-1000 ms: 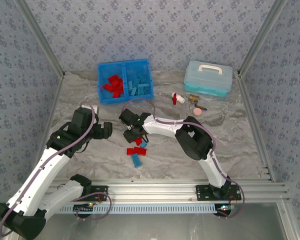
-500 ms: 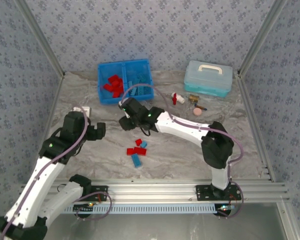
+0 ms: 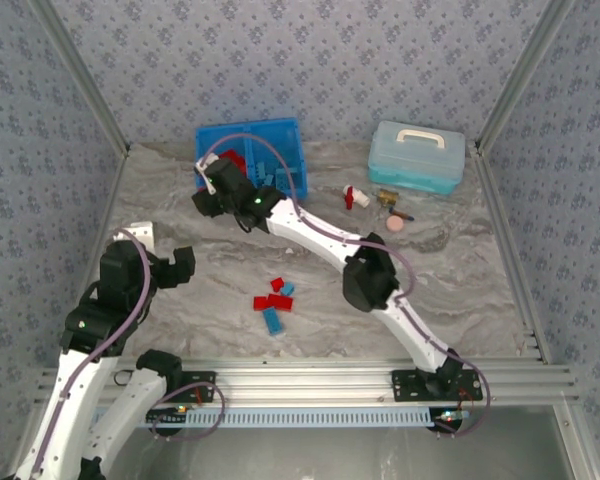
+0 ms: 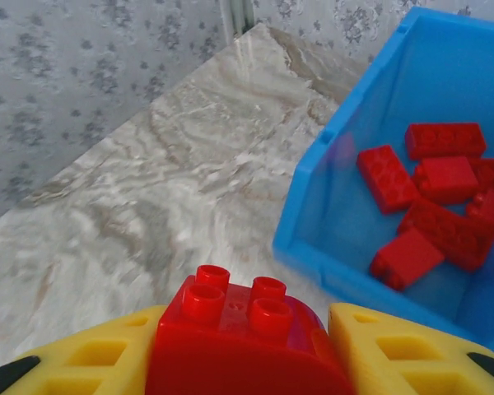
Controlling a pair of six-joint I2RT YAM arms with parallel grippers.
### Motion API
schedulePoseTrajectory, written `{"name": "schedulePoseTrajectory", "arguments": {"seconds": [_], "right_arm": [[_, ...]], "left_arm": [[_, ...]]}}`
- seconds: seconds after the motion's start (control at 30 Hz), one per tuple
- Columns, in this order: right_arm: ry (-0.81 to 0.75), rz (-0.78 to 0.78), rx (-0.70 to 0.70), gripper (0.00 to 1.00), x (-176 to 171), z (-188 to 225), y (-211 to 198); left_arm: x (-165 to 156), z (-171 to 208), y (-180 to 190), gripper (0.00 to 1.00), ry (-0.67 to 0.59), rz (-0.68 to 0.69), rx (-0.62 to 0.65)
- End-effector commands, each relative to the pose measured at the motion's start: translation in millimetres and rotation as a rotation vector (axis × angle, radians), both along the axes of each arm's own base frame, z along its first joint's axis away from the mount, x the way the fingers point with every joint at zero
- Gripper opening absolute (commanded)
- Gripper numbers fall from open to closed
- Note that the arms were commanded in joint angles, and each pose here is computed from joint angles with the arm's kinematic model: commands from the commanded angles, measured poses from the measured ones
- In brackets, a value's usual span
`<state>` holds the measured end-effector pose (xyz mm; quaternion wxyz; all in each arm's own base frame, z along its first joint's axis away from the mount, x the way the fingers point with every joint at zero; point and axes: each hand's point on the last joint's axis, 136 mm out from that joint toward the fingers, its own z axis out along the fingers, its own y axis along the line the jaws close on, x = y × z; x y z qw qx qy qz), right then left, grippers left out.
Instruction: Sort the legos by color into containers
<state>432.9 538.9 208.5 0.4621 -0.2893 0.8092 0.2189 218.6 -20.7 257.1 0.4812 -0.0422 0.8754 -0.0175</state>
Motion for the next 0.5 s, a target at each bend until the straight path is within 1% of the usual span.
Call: {"name": "schedulePoseTrajectory", "arguments": {"seconds": [0.0,0.1,0.17,0.37,0.4,0.47], "right_arm": [[-0.091,-0.053,-0.026,0.45,43.0,-2.7,-8.5],[-0.227,-0.06,-0.018,0.44,62.1,1.6,-0.8],[-0.293,-0.08,-0.006,0.46,73.6,3.0,-0.3],[-0.382,-0.095,0.102,0.45,97.3,16.9,-2.1],[-0.401,-0.1,0.117,0.46,99.4,22.1,-2.5],[-0.432,-0.112,0.148,0.52,104.6,32.1,-5.9]], "left_arm": [[2.7,2.3,-3.9,0.99,-0.016,-0.01,-0.032],[3.0,2.9,-5.3,0.99,-0.018,-0.017,-0.044],[3.2,3.1,-5.0,0.99,-0.019,-0.015,-0.047],[3.0,4.6,-2.8,0.99,-0.028,-0.007,-0.054],[3.0,4.2,-2.7,0.99,-0.029,-0.007,-0.058],[4.1,3.7,-3.1,0.99,-0.028,-0.009,-0.07]]}}
